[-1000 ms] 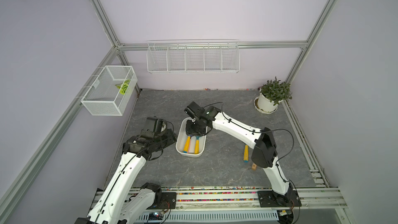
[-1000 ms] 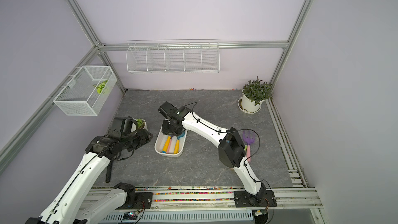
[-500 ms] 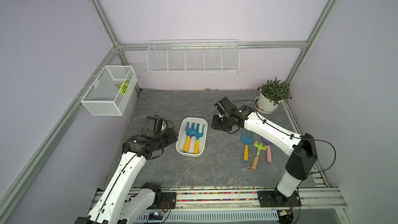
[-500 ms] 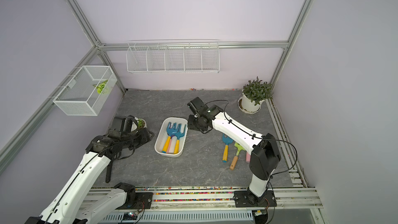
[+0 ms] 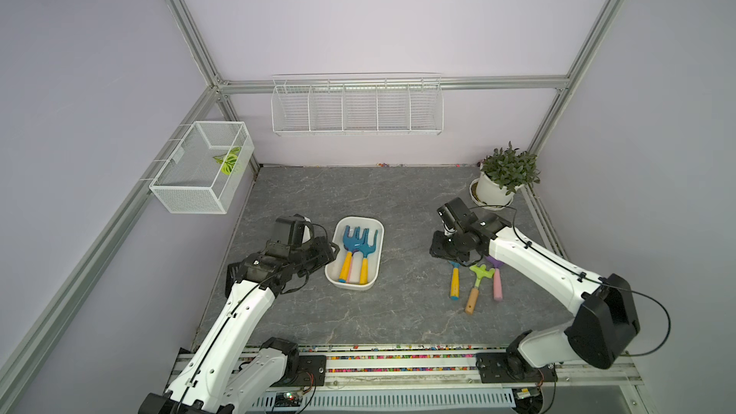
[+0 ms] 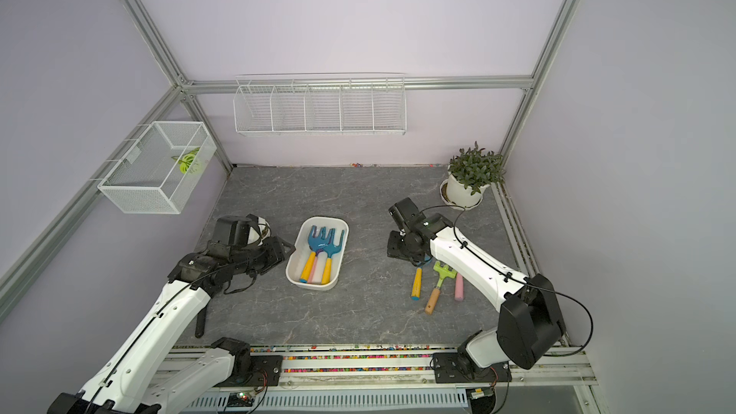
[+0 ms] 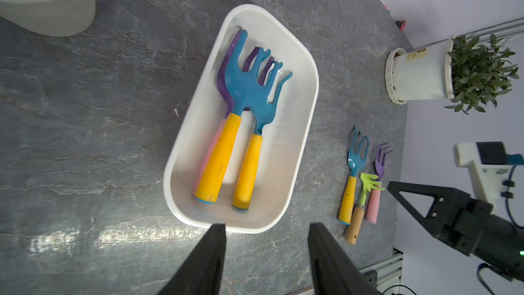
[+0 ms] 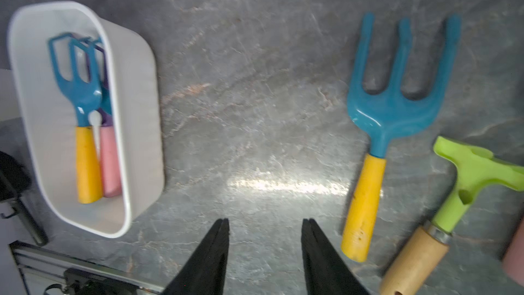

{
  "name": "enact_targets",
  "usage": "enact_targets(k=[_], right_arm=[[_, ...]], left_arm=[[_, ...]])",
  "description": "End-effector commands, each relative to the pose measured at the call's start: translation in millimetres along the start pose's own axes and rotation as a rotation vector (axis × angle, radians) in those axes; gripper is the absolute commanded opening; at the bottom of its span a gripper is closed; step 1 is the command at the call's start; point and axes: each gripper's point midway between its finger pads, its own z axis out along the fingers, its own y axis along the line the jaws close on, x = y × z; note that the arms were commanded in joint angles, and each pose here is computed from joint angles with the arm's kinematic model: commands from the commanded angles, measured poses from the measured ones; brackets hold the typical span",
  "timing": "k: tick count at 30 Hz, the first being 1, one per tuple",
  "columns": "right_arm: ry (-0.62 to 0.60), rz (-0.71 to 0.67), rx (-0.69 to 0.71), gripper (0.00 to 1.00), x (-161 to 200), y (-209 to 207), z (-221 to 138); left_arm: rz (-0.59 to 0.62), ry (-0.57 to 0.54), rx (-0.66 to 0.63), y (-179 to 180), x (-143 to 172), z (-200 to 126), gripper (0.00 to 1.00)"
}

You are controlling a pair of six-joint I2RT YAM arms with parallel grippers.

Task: Put the rake into the storage box
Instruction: Pick up the rake at the center of the board.

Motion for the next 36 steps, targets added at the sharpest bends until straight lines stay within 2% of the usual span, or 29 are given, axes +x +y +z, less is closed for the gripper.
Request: enact_targets(k=[1,7,15,29,36], right_arm=[[0.019,-0.013,0.117,0.47,17,-35,-1],[0.065,0.004,0.197,0.47,37,-66,11],[0.115,0.045,0.245,0.47,53,-89,30],[0.164,0.034,0.263,0.46,51,-88,56],[0.201,0.030,0.271,0.41,50,-85,72]], left_arm=[[0.001,0.011,0.049,-13,6,9,0.52],[-0.017,0.083,0.075,-19,23,30,0.51],[-0.011,0.077,0.088,-25,18,33,0.51],[-0.002,0.082,0.078,-26,16,36,0.51],[0.005,0.069,0.067,-26,14,31,0.51]])
